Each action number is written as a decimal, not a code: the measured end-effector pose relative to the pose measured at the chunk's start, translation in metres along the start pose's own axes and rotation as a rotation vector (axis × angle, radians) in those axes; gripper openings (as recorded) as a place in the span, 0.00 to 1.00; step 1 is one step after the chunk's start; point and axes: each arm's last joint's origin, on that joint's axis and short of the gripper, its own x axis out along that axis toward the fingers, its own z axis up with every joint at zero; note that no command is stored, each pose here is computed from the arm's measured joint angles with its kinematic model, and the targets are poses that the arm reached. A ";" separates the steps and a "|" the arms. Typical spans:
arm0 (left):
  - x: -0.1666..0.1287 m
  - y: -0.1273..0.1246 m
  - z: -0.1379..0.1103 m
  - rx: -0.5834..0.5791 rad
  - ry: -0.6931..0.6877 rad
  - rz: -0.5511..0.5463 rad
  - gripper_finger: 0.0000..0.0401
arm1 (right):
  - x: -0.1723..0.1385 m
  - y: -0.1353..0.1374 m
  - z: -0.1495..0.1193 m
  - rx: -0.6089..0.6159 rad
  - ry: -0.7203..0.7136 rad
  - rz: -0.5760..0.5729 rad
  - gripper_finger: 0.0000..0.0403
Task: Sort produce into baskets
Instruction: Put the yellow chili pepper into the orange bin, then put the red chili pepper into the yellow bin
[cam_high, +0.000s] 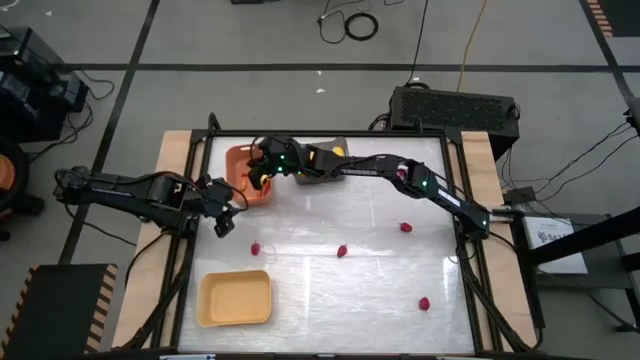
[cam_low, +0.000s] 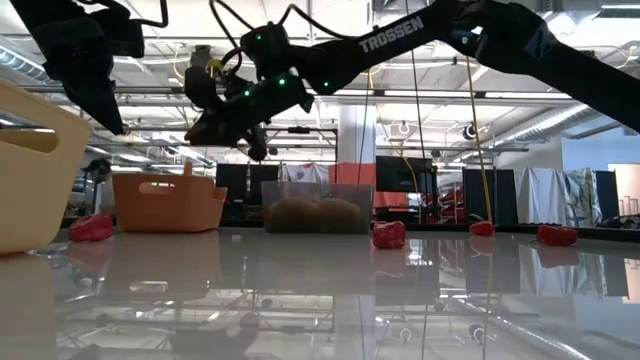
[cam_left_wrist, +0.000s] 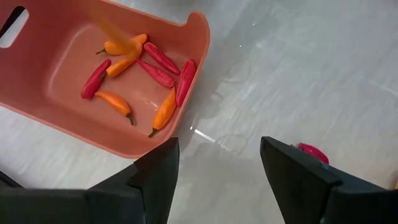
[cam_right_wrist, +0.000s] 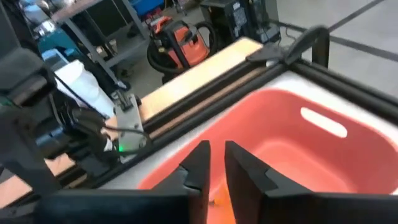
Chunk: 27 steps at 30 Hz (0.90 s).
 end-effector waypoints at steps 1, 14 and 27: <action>0.000 0.000 0.000 0.000 0.001 0.000 0.58 | 0.000 0.000 -0.001 0.000 0.012 -0.004 0.13; 0.000 -0.002 0.003 -0.012 -0.019 -0.037 0.58 | -0.049 0.006 0.041 0.067 0.250 0.140 0.36; 0.000 -0.031 0.040 -0.018 -0.283 -0.346 0.58 | -0.199 0.037 0.084 -0.134 0.659 -0.077 0.31</action>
